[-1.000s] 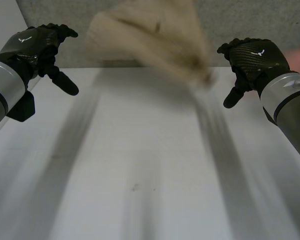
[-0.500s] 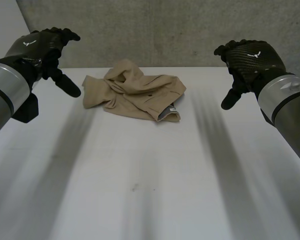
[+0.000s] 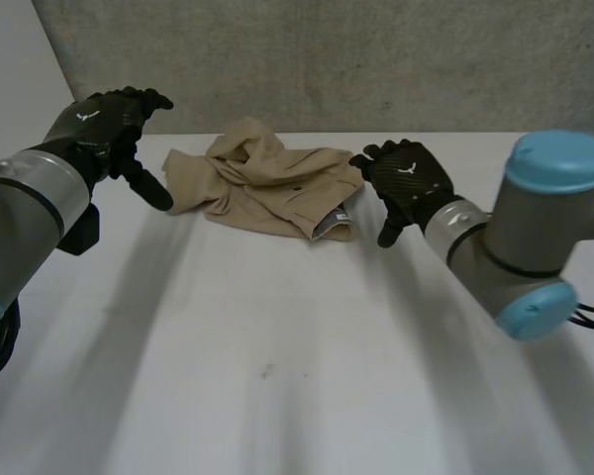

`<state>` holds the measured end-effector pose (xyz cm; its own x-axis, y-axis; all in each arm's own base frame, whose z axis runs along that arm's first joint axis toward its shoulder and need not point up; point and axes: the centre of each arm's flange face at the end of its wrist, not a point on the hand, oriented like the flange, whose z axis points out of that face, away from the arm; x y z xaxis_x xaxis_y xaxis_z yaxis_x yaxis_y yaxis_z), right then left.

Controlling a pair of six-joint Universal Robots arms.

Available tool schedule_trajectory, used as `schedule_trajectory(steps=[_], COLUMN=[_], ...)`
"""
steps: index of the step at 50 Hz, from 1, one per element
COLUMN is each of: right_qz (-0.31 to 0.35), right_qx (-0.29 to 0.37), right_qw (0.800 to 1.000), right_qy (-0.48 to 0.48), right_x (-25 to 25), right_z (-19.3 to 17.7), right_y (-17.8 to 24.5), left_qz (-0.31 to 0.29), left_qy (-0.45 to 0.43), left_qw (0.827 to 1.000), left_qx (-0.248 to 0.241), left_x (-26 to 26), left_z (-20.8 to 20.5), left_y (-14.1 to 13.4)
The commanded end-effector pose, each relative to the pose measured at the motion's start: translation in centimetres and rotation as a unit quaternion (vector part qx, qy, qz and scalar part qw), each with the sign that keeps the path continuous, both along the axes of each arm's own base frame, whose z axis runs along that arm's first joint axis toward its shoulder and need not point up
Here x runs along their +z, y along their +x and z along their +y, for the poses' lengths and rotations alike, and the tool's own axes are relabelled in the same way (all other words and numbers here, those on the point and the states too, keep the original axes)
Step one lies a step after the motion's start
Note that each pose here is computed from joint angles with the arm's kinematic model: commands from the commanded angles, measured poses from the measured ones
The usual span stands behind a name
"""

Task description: Fold the shorts.

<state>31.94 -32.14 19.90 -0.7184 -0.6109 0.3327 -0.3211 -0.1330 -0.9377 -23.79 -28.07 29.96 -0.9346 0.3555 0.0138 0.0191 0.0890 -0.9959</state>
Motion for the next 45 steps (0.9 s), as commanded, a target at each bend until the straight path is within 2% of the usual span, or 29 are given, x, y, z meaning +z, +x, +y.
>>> schedule_trajectory(steps=[1,10,21,26,34,45], right_qz=[-0.005,-0.009,-0.02,0.01,0.098,0.116], right_qx=[0.017,0.039,0.046,0.048,0.047,0.071], right_qw=[1.0,0.999,0.997,0.996,0.984,0.977], right_qy=[-0.007,-0.015,-0.056,-0.073,-0.138,-0.165], right_x=[-4.9,-8.7,-8.5,-8.8,-10.0,-10.7], right_z=[-2.6,-3.5,-4.5,-4.6,-4.6,-4.6], right_y=[2.9,6.2,8.4,8.5,8.7,9.2], left_qz=[-0.003,-0.007,-0.008,-0.007,-0.008,-0.008], left_qy=[0.011,0.023,0.023,0.023,0.024,0.025], left_qw=[1.0,1.0,1.0,1.0,1.0,1.0], left_qx=[0.0,0.0,-0.002,-0.002,-0.002,-0.006], left_x=[-0.7,-1.7,-2.6,-2.6,-2.6,-2.7], left_z=[-0.2,-0.6,-1.1,-1.1,-1.2,-1.0], left_y=[-0.1,-0.3,-0.6,-0.6,-0.7,-0.9])
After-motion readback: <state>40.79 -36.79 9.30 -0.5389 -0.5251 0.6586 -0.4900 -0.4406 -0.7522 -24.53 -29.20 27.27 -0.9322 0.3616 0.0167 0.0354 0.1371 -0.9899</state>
